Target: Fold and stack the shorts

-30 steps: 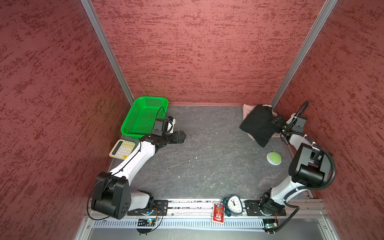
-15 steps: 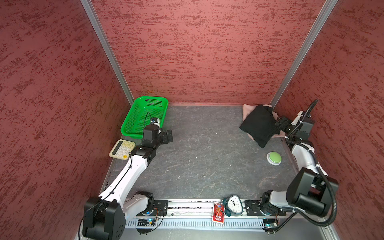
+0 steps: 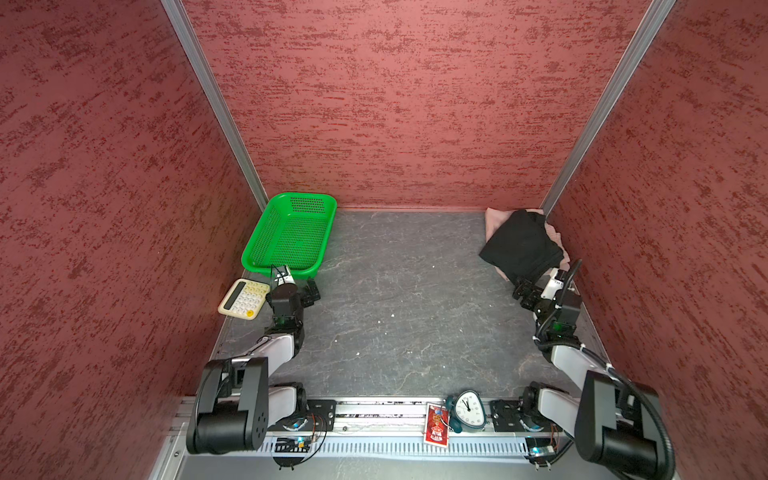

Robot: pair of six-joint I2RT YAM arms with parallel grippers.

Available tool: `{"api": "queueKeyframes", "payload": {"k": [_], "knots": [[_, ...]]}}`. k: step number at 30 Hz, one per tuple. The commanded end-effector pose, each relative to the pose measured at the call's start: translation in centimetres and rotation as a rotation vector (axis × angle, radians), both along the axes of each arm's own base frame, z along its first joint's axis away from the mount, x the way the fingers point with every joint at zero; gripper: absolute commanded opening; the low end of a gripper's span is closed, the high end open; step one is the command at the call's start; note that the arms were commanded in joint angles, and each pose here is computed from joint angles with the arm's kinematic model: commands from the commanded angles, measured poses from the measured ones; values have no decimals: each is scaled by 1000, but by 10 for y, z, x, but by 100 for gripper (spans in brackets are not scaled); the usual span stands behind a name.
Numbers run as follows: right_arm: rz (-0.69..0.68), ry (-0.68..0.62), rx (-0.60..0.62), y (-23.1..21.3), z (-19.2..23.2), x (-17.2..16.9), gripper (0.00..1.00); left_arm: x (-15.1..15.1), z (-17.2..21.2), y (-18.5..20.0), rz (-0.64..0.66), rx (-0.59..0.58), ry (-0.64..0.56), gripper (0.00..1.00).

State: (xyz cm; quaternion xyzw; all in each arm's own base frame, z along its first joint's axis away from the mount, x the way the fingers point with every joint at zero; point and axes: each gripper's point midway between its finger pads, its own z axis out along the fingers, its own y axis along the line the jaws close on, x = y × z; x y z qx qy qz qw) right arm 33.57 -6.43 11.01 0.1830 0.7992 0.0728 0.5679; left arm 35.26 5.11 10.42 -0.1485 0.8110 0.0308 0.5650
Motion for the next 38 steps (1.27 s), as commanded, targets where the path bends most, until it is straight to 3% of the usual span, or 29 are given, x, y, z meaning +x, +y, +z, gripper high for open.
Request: {"api": "queueKeyframes", "payload": {"k": [1,3,6,9,12,14,20,38], "knots": [[63,-200,-85,9,43,20,99,27,35,-21,-148,10,-170,99],[93,-241,-101,17,48,24,99,34,25,-29,-202,15,-187,99],[120,-255,-158,27,51,31,99,48,12,-52,-276,77,-111,99],[136,-265,-234,31,52,39,99,48,11,-41,-245,40,-107,99],[156,-291,-228,37,31,44,99,49,10,-42,-243,44,-104,99],[150,-218,-238,36,25,49,99,49,10,-42,-241,46,-103,99],[192,-229,-259,46,25,52,99,49,10,-42,-240,48,-103,99],[151,-216,-264,41,24,53,99,49,10,-42,-239,48,-102,100]]}}
